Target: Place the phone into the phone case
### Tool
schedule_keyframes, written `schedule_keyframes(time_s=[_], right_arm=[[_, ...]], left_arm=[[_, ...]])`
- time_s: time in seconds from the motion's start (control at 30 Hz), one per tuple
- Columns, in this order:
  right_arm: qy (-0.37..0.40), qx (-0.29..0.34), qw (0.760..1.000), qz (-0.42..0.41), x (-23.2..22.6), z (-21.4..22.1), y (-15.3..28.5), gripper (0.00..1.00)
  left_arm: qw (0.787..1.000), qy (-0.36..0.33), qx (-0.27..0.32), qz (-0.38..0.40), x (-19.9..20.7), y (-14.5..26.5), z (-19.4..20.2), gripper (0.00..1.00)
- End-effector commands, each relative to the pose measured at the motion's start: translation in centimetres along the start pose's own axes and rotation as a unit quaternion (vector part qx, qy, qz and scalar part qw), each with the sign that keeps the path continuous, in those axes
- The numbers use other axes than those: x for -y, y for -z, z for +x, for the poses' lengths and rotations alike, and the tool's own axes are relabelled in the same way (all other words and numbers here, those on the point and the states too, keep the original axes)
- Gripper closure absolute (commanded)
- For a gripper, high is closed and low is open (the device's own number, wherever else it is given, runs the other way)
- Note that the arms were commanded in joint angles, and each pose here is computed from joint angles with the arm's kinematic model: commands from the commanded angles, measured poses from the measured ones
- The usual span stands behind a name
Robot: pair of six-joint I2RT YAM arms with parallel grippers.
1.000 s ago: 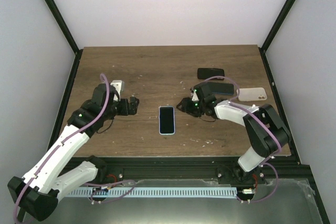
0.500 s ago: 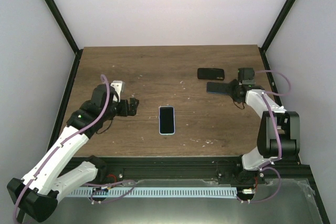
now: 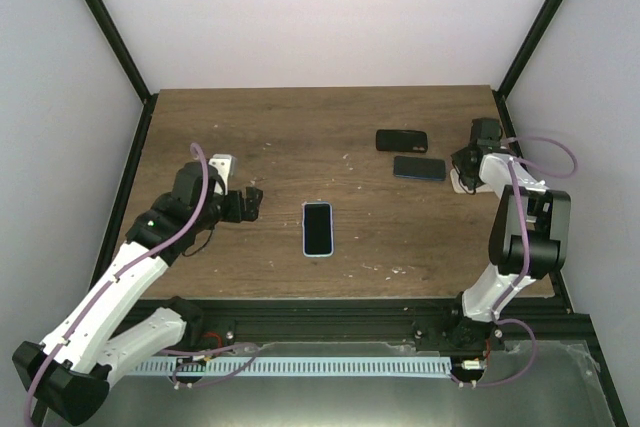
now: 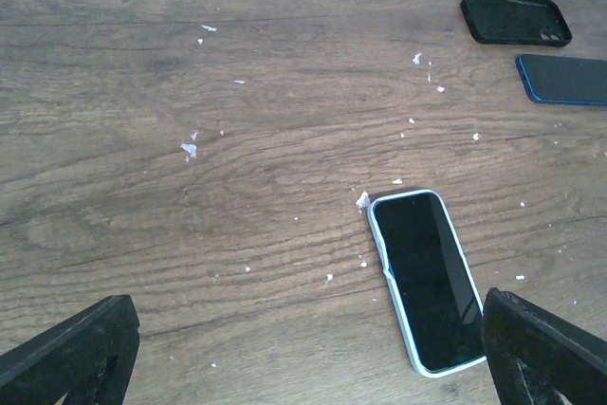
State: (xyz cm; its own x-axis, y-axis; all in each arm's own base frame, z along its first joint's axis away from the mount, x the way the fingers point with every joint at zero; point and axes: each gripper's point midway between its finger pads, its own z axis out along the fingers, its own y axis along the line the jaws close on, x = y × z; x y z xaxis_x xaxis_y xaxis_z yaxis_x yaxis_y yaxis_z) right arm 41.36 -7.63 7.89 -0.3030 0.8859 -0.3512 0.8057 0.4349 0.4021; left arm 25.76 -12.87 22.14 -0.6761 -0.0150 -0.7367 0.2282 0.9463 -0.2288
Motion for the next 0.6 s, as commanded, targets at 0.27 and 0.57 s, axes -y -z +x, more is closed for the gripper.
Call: schedule_keyframes(time_s=[0.27, 0.57], right_arm=[[-0.064, 0.003, 0.996, 0.067, 3.8, -1.2, -1.2, 0.77], [-0.08, -0.008, 0.993, 0.09, 5.1, -0.5, -1.3, 0.77]], left_arm=[[1.0, -0.009, 0.012, -0.004, -0.2, 0.1, -0.4, 0.0], [1.0, -0.01, 0.013, -0.001, -0.1, 0.2, -0.5, 0.0]])
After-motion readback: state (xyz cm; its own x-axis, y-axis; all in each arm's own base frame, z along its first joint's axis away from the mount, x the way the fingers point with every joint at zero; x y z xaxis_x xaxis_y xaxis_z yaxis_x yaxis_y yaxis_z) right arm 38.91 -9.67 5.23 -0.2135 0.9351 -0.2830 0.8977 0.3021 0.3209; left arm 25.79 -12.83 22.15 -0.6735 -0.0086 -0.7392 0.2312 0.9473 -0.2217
